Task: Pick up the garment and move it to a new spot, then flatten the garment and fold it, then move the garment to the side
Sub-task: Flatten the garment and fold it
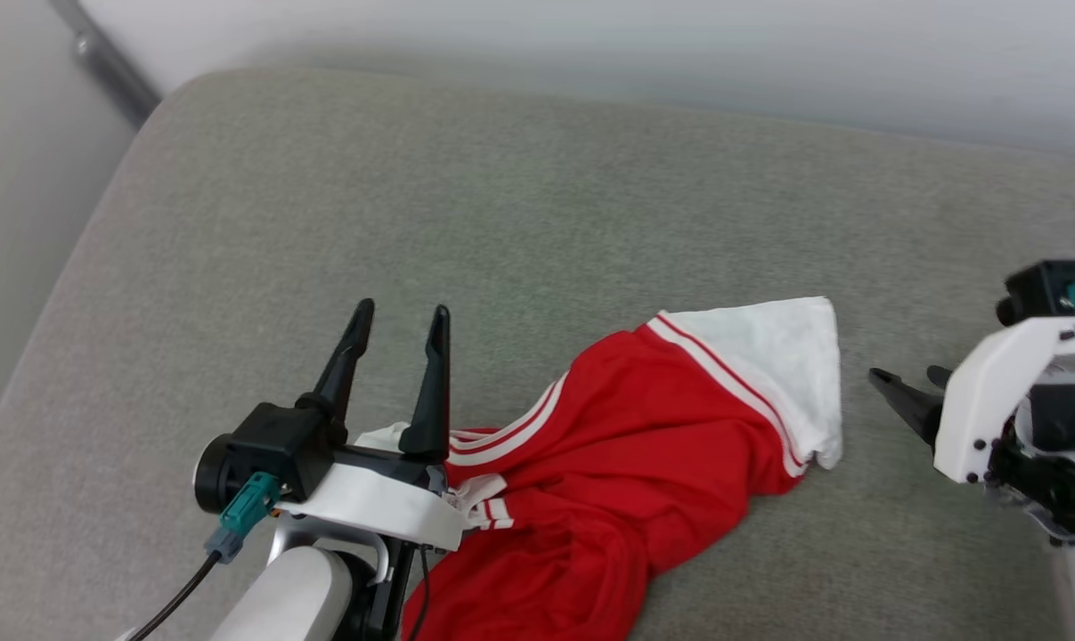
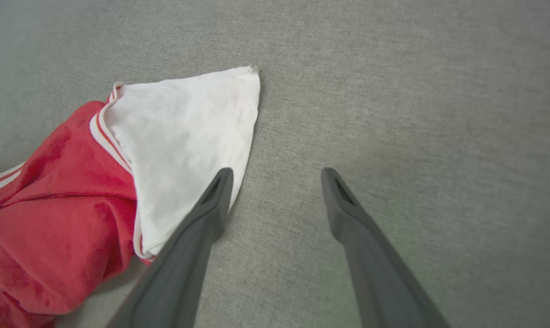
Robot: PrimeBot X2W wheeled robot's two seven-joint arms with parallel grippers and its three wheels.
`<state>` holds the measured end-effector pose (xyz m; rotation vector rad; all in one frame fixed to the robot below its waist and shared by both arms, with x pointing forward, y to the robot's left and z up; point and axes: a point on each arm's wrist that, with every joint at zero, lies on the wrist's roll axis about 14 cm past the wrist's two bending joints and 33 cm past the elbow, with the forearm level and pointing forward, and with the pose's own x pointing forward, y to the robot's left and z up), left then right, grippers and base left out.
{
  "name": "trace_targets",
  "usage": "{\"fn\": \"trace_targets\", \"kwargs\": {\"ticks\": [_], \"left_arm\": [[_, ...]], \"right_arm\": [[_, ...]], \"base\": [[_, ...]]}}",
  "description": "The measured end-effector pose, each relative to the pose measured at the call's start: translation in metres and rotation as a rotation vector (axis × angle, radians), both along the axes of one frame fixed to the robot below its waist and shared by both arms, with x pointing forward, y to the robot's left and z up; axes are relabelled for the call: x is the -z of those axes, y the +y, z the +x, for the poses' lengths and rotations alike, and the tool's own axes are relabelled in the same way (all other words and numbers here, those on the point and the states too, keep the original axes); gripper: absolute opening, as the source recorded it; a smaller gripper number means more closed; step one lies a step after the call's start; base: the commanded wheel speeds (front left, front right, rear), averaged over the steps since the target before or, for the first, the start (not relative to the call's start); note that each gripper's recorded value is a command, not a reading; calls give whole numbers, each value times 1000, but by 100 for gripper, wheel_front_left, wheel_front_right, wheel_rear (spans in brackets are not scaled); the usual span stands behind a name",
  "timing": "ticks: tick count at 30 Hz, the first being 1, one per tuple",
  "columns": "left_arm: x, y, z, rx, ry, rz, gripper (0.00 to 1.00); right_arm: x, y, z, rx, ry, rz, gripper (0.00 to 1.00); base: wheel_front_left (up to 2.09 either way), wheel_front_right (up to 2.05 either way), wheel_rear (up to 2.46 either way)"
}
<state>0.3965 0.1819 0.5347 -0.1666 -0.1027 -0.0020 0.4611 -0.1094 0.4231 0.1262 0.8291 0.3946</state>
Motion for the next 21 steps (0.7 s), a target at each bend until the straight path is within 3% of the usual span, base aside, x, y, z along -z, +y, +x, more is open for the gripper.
{"fn": "trace_targets", "kwargs": {"ticks": [12, 13, 14, 15, 21], "left_arm": [[15, 30, -7, -106, 41, 5, 100], [16, 31, -8, -109, 42, 7, 100], [16, 32, -8, -114, 42, 4, 100], [17, 32, -9, -117, 45, 3, 100], [20, 36, -12, -128, 49, 3, 100]], "right_arm": [[55, 56, 3, -183, 257, -54, 100], [57, 56, 2, -193, 266, -63, 88], [58, 57, 2, -200, 270, -70, 40], [58, 58, 2, -203, 272, -68, 3], [48, 60, 7, -230, 201, -91, 0]], "base": [[0, 0, 0], [0, 0, 0], [0, 0, 0], [0, 0, 0], [0, 0, 0]]}}
